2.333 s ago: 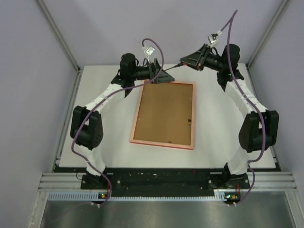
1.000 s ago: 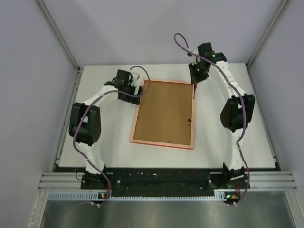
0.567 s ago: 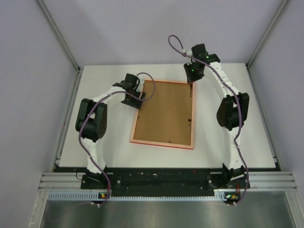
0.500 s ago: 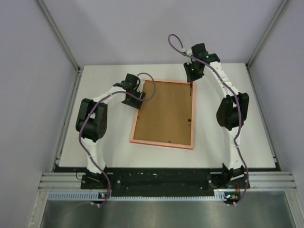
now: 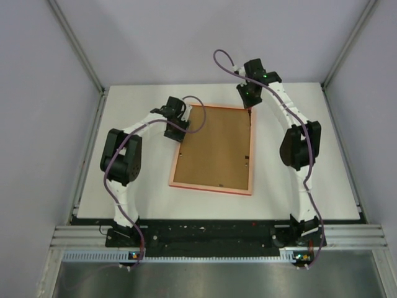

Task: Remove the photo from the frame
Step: Release the photo frame item from the photo frame.

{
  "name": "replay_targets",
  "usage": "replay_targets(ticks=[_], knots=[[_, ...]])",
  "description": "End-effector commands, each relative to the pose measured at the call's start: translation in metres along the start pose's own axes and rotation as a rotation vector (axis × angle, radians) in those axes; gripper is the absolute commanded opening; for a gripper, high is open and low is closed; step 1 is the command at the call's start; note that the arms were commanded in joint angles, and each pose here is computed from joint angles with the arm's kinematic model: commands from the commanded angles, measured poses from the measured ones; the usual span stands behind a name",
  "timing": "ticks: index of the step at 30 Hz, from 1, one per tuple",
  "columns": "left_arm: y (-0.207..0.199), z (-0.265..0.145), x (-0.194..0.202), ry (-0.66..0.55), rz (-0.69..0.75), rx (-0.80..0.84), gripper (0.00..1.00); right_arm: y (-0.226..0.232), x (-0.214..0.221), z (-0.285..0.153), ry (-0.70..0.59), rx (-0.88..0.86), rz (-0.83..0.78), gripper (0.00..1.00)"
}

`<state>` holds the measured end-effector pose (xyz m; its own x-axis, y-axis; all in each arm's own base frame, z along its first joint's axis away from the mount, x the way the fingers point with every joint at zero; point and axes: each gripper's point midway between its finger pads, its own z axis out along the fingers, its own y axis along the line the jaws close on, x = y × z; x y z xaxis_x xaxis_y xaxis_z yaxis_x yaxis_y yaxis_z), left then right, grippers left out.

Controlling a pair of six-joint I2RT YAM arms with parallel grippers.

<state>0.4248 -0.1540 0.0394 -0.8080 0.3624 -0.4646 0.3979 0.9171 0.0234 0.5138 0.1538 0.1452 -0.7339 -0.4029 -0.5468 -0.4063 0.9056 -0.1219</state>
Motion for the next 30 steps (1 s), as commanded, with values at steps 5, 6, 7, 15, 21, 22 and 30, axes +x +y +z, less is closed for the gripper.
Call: replay_targets(ticks=[5,6,7,15,21,22,30], knots=[[-0.001,-0.005,-0.016,-0.034,-0.01,-0.016,0.44,0.005,-0.001,0.006,0.009,0.026,-0.044,0.0],[-0.001,-0.005,-0.016,-0.032,-0.01,-0.017,0.43,0.005,0.0,0.007,0.016,0.022,-0.045,0.0],[-0.002,-0.005,-0.016,-0.031,-0.01,-0.017,0.42,0.006,0.002,0.009,0.025,0.019,-0.049,0.0],[0.0,-0.003,-0.016,-0.026,-0.016,-0.031,0.38,0.017,0.012,0.01,0.072,-0.044,-0.057,0.0],[0.004,0.0,-0.013,-0.01,-0.036,-0.059,0.3,0.019,0.004,-0.006,0.057,-0.062,-0.052,0.0],[0.004,0.001,-0.013,-0.008,-0.035,-0.061,0.29,0.019,0.004,-0.007,0.057,-0.061,-0.055,0.0],[0.004,0.004,-0.013,-0.002,-0.047,-0.064,0.24,0.029,0.011,-0.007,0.074,-0.117,-0.06,0.0]])
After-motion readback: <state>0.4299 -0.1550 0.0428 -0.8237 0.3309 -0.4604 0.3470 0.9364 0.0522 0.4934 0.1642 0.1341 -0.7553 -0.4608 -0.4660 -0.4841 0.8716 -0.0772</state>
